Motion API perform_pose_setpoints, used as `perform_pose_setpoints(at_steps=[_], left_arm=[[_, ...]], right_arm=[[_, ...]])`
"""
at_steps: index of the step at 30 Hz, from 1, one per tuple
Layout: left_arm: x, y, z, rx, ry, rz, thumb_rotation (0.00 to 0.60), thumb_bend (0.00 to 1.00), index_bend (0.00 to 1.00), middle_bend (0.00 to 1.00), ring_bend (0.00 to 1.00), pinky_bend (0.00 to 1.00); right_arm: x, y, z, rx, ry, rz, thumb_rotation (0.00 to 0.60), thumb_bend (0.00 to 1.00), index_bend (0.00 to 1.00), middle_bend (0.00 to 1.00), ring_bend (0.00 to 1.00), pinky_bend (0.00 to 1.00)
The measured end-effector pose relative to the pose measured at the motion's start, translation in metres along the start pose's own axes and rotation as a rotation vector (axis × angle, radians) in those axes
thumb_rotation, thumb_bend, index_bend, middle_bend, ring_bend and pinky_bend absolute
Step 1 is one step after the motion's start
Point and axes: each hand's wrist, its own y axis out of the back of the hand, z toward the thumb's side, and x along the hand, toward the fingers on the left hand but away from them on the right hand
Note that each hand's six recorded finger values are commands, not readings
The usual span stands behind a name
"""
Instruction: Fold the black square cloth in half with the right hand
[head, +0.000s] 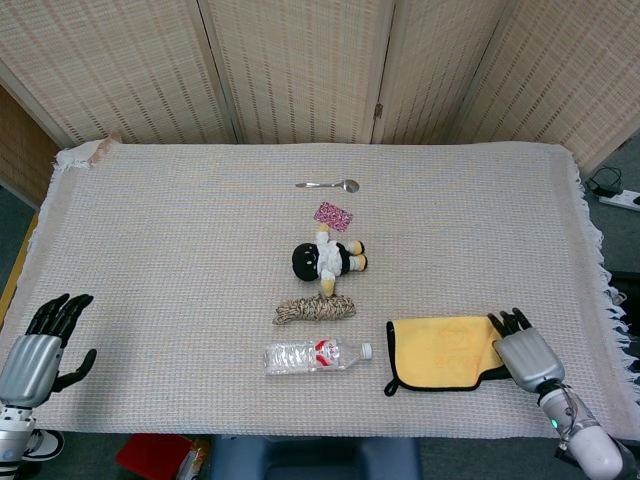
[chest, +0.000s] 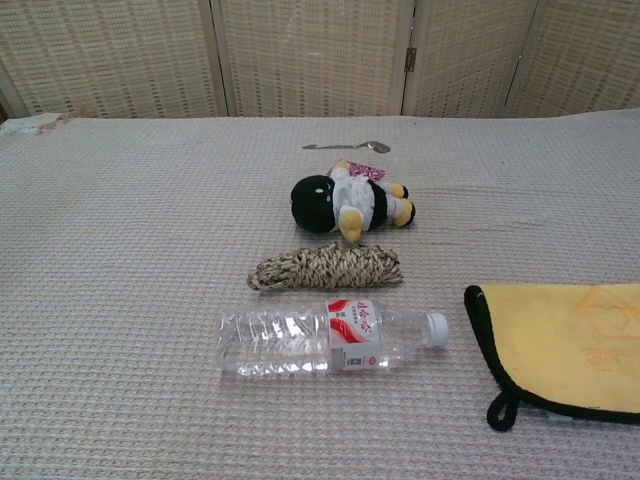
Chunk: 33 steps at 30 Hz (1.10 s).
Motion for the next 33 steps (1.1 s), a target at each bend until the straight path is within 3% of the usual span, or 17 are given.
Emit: perform_pose_setpoints(at_steps=[10, 18, 20, 25, 27, 33], left_arm=[[-0.001, 0.0, -0.001, 0.003, 0.006, -0.001, 0.6, 0.48, 0.1, 0.15, 0.05, 0.12], [0.0, -0.001, 0.0, 0.002, 0.006, -0.004, 0.6, 0.48, 0.11, 0.15, 0.05, 0.12], [0.0, -0.001, 0.0, 0.002, 0.007, -0.006, 0.6, 0.48, 0.11, 0.15, 0.05, 0.12], [-0.001, 0.0, -0.001, 0.001, 0.011, -0.001, 0.6, 0.48, 0.11, 0.15, 0.05, 0.12], [-0.001, 0.001, -0.002, -0.001, 0.013, 0.0, 0.6, 0.48, 0.11, 0.15, 0.05, 0.12], [-0.001, 0.0, -0.001, -0.004, 0.011, 0.0, 0.6, 0.48, 0.11, 0.15, 0.05, 0.12]], right_arm=[[0.013, -0.013, -0.005, 0.007, -0.049, 0.015, 0.6, 0.51, 0.65, 0.09, 0.0, 0.0], [0.02, -0.028, -0.003, 0.006, -0.054, 0.067, 0.6, 0.51, 0.65, 0.08, 0.0, 0.0], [0.02, -0.029, -0.002, 0.005, -0.053, 0.076, 0.6, 0.51, 0.57, 0.05, 0.0, 0.0], [0.022, -0.03, -0.004, -0.022, -0.049, 0.089, 0.6, 0.5, 0.15, 0.0, 0.0, 0.0], [0.025, -0.028, -0.006, -0.033, -0.053, 0.083, 0.6, 0.51, 0.05, 0.0, 0.0, 0.0], [0.032, -0.022, -0.014, -0.074, -0.065, 0.059, 0.6, 0.51, 0.0, 0.0, 0.0, 0.0]])
